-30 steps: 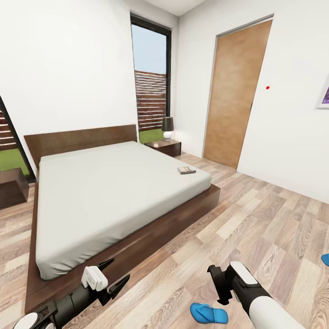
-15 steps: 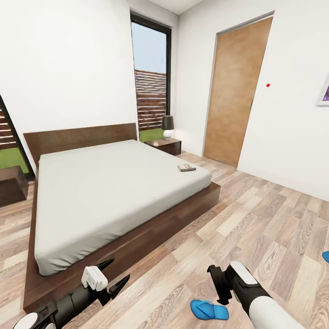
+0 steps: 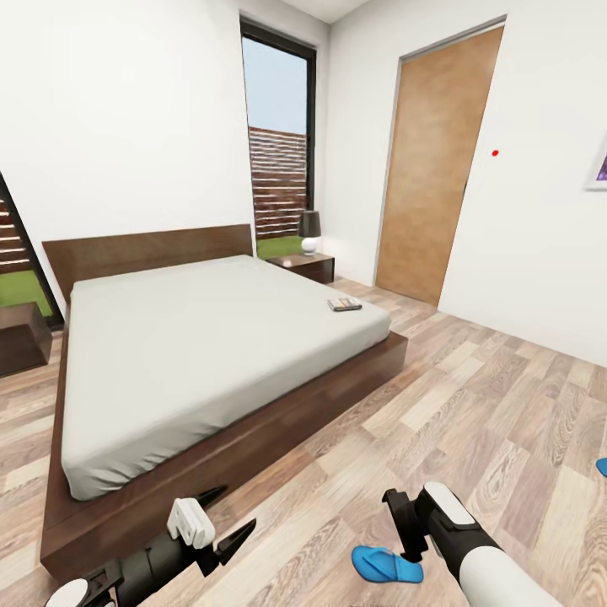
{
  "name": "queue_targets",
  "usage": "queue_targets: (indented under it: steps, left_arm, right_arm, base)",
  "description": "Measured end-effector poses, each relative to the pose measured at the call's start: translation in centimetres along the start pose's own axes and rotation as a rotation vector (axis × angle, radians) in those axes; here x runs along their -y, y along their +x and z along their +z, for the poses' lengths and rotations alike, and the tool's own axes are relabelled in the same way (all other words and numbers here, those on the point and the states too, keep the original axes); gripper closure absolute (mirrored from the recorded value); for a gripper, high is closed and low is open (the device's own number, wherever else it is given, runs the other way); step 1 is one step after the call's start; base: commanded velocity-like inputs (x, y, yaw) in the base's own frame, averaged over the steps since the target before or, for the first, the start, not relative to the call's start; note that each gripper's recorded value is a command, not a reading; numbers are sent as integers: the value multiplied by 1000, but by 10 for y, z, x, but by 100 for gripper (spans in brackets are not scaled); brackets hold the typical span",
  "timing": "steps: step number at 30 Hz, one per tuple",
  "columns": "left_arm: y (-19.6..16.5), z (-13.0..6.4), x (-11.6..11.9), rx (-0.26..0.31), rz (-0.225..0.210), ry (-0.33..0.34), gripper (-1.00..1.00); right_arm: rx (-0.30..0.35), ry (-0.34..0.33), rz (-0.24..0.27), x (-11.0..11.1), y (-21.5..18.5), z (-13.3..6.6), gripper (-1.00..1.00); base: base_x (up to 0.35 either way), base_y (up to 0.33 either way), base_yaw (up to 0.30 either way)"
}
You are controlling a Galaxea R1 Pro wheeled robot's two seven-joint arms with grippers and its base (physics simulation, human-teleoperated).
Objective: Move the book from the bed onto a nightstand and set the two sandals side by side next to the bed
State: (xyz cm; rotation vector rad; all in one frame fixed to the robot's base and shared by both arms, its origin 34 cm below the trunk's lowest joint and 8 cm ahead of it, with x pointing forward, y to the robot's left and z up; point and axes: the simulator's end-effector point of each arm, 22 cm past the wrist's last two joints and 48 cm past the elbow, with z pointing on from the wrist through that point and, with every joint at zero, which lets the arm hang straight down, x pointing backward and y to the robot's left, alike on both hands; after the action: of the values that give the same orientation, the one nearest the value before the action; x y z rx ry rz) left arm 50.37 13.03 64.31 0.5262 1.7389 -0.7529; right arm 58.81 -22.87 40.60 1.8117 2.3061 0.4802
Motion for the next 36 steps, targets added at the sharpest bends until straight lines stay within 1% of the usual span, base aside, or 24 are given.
queue_targets:
  steps: [8, 20, 36]
  left_arm:
    - [18, 1, -1, 0, 0, 1, -100]
    - [18, 1, 0, 0, -2, 2, -100]
    - [55, 2, -2, -1, 1, 2, -100]
  right_arm:
    - [7, -3, 4, 9, -2, 15, -100]
    - [4, -3, 1, 9, -1, 15, -100]
    - [4, -3, 0, 29, -1, 45, -100]
  base:
    - [0, 0, 0]
    - [0, 0, 0]
    - [0, 0, 0]
